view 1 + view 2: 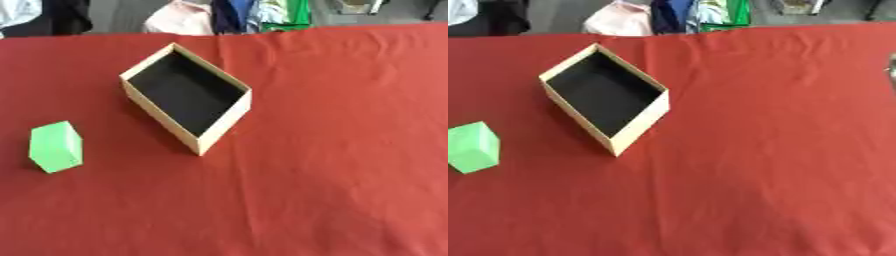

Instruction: Pick up objects on the table and place them in the box.

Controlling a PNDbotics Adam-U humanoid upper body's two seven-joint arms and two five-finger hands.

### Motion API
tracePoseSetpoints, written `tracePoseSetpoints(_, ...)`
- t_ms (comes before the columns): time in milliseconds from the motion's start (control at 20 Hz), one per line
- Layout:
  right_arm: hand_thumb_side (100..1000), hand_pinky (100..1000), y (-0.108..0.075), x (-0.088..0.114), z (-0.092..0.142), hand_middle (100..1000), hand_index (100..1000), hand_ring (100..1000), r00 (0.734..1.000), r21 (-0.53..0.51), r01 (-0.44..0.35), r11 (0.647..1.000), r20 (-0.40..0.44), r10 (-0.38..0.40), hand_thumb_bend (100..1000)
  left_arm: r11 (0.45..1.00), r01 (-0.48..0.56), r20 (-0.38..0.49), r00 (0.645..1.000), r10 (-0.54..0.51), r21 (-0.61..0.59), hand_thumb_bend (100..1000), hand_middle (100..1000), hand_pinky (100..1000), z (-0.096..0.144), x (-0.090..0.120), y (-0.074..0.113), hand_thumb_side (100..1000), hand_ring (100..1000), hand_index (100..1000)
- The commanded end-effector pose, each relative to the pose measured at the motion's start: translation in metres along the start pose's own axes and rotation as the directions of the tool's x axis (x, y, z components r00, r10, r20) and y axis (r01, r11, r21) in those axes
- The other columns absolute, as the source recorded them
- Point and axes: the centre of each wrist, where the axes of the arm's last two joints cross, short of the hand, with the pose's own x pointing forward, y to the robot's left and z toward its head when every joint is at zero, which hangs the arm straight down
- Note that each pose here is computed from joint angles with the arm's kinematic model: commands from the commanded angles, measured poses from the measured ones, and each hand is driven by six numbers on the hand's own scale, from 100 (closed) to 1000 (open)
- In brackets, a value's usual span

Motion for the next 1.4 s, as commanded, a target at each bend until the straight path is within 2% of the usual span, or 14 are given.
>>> tracePoseSetpoints(50,122,793,-0.006,0.005,-0.008,764,764,752,0.999,-0.008,-0.012,1.0,0.043,0.012,100,0.979,0.144,-0.006,0.989,-0.146,-0.141,452,774,817,-0.006,-0.013,0.019,100,786,919)
tracePoseSetpoints(200,117,793,-0.006,0.005,-0.009,764,764,752,0.999,-0.004,-0.015,1.0,0.047,0.015,100,0.941,0.242,-0.003,0.968,-0.25,-0.238,461,783,818,-0.008,-0.02,0.021,100,798,925)
tracePoseSetpoints(300,118,793,-0.006,0.005,-0.009,764,764,751,0.999,-0.003,-0.015,1.0,0.049,0.015,100,0.916,0.265,0.007,0.961,-0.276,-0.302,466,791,826,-0.009,-0.023,0.021,100,807,930)
tracePoseSetpoints(450,118,793,-0.005,0.006,-0.009,764,764,751,0.999,0.002,-0.011,1.0,0.052,0.011,100,0.874,0.242,0.013,0.965,-0.261,-0.422,498,802,838,-0.009,-0.028,0.018,100,821,935)
tracePoseSetpoints(550,118,793,-0.005,0.006,-0.009,764,764,751,0.999,0.004,-0.01,1.0,0.053,0.01,100,0.843,0.228,0.017,0.968,-0.252,-0.486,570,817,851,-0.01,-0.03,0.017,223,839,948)
tracePoseSetpoints(650,118,793,-0.005,0.007,-0.009,764,764,751,0.999,0.007,-0.008,1.0,0.054,0.007,100,0.811,0.217,0.026,0.97,-0.243,-0.544,596,826,859,-0.011,-0.031,0.016,265,848,954)
tracePoseSetpoints(800,119,794,-0.004,0.007,-0.009,764,764,751,0.999,0.011,-0.005,1.0,0.054,0.005,100,0.753,0.209,0.04,0.971,-0.235,-0.624,662,851,883,-0.012,-0.031,0.013,375,878,974)
tracePoseSetpoints(1100,119,793,-0.004,0.008,-0.009,764,764,751,0.999,0.015,-0.002,1.0,0.055,0.002,100,0.66,0.191,0.052,0.973,-0.224,-0.726,708,851,891,-0.015,-0.031,0.011,422,883,972)
tracePoseSetpoints(1400,119,793,-0.003,0.008,-0.009,764,764,752,0.999,0.018,0.001,1.0,0.053,-0.001,100,0.615,0.163,0.048,0.979,-0.2,-0.772,716,853,898,-0.017,-0.029,0.005,438,885,981)
